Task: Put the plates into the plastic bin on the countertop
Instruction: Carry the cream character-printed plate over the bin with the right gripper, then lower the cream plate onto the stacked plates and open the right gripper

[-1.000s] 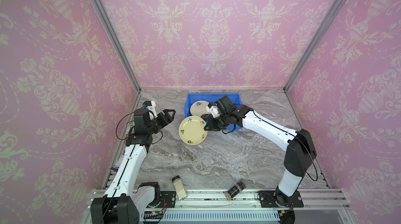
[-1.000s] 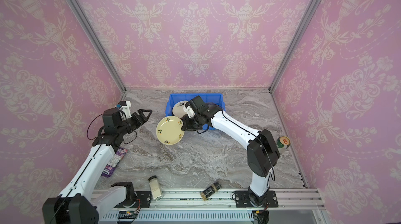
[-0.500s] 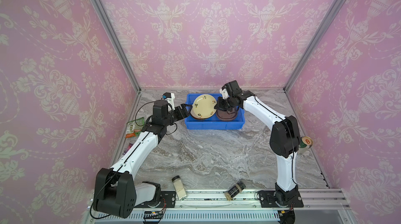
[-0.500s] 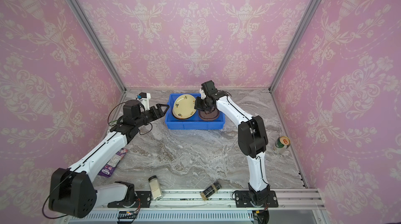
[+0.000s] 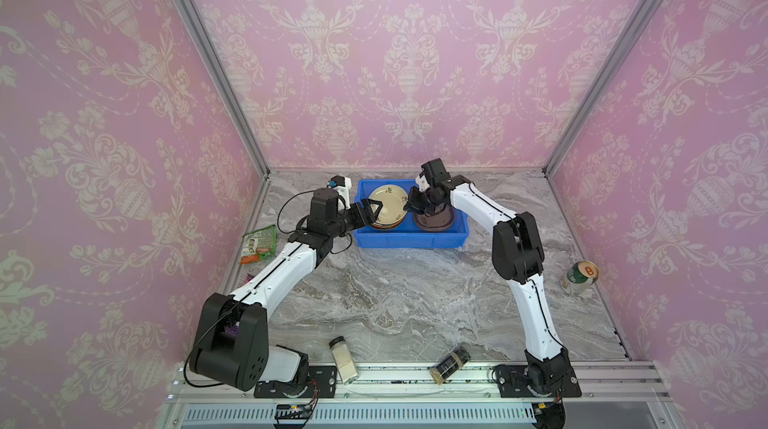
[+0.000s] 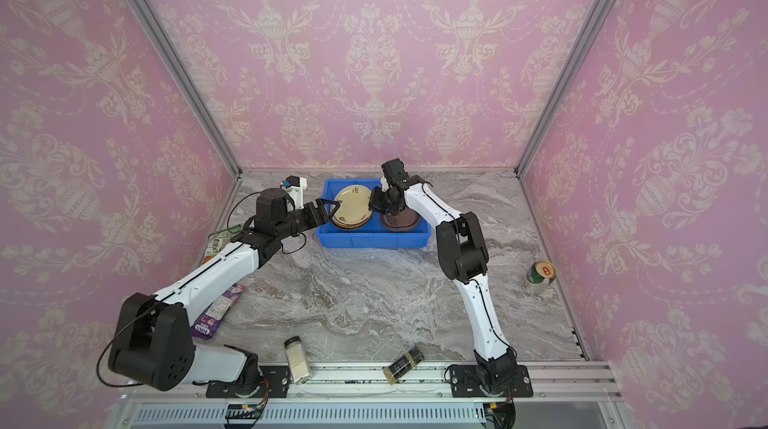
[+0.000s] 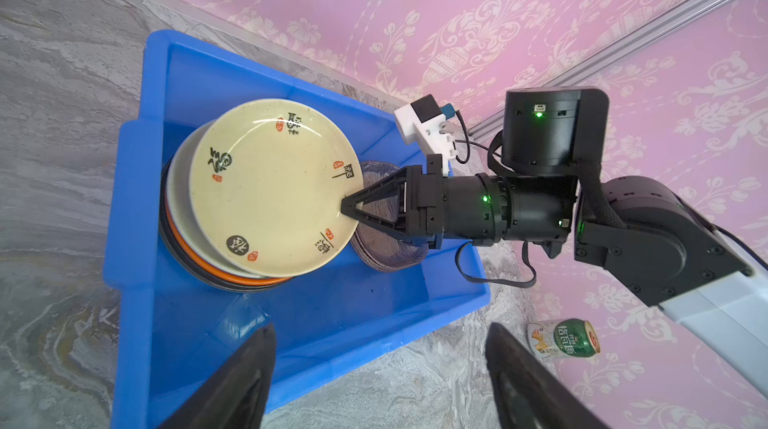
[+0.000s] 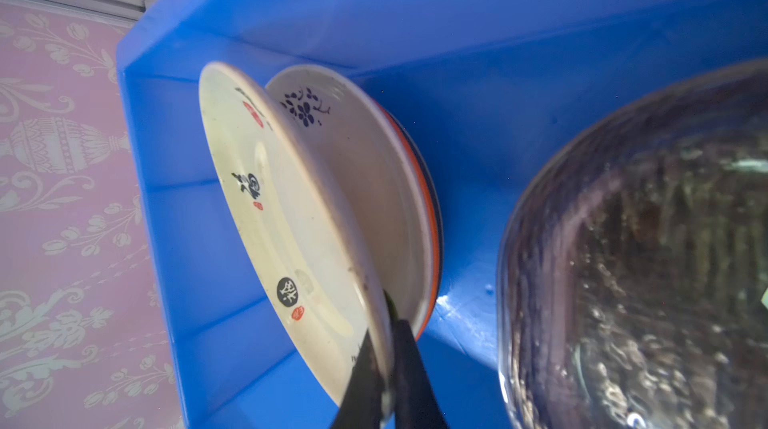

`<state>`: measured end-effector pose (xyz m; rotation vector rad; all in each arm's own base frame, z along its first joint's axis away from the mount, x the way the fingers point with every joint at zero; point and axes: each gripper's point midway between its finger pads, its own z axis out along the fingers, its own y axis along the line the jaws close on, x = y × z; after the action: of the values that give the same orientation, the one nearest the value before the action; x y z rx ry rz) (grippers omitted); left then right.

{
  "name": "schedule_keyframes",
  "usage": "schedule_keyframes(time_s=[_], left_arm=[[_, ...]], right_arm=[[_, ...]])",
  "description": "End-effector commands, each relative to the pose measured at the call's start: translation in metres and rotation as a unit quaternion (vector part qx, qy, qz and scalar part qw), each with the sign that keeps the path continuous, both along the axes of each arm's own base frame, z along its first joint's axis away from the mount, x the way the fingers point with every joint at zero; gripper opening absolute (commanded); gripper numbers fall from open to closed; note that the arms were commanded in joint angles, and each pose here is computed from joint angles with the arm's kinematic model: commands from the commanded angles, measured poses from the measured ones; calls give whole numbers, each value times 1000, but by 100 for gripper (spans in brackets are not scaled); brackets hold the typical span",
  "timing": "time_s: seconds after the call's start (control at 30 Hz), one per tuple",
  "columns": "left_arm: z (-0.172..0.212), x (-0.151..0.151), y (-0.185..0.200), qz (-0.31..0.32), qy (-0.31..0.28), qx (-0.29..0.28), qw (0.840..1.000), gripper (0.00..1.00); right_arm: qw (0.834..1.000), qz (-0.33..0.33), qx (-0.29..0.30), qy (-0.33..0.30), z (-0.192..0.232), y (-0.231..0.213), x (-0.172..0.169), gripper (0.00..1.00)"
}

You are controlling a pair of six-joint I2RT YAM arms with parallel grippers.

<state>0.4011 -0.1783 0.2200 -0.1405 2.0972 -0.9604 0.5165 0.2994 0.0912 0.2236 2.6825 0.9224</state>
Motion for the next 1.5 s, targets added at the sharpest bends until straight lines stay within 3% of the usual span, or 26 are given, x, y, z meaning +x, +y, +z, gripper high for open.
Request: schedule_keyframes(time_s=[0.0, 0.1, 0.27, 0.37, 0.57, 1.1, 1.27, 1.47], left_arm=[[16, 7, -4, -1, -21, -8, 1000, 81], [15, 8, -5, -3, -20, -8, 1000, 82], [13, 9, -7, -4, -18, -12, 1000, 81], [11, 10, -7, -4, -19, -12, 1000, 82], [5, 10, -8, -6, -13, -11, 1000, 82], [-11, 8, -7, -6, 5, 3, 1000, 82], [-9, 8, -6, -6, 3, 3, 1000, 82], [-10, 6, -6, -8, 1, 9, 1000, 82]], right_arm=[[1000, 0, 27, -6, 13, 10, 6, 21], [1000, 2, 18, -7, 16, 8, 3, 34], [1000, -5, -13, -21, 20, -8, -6, 35], [1000, -6, -15, -25, 20, -9, -7, 32], [1000, -1, -3, -15, 8, 0, -1, 10], [1000, 8, 2, 1, -14, 18, 1, 6], [997, 13, 74, -34, 20, 30, 9, 6], [978, 21, 172, -114, 94, 32, 12, 6]])
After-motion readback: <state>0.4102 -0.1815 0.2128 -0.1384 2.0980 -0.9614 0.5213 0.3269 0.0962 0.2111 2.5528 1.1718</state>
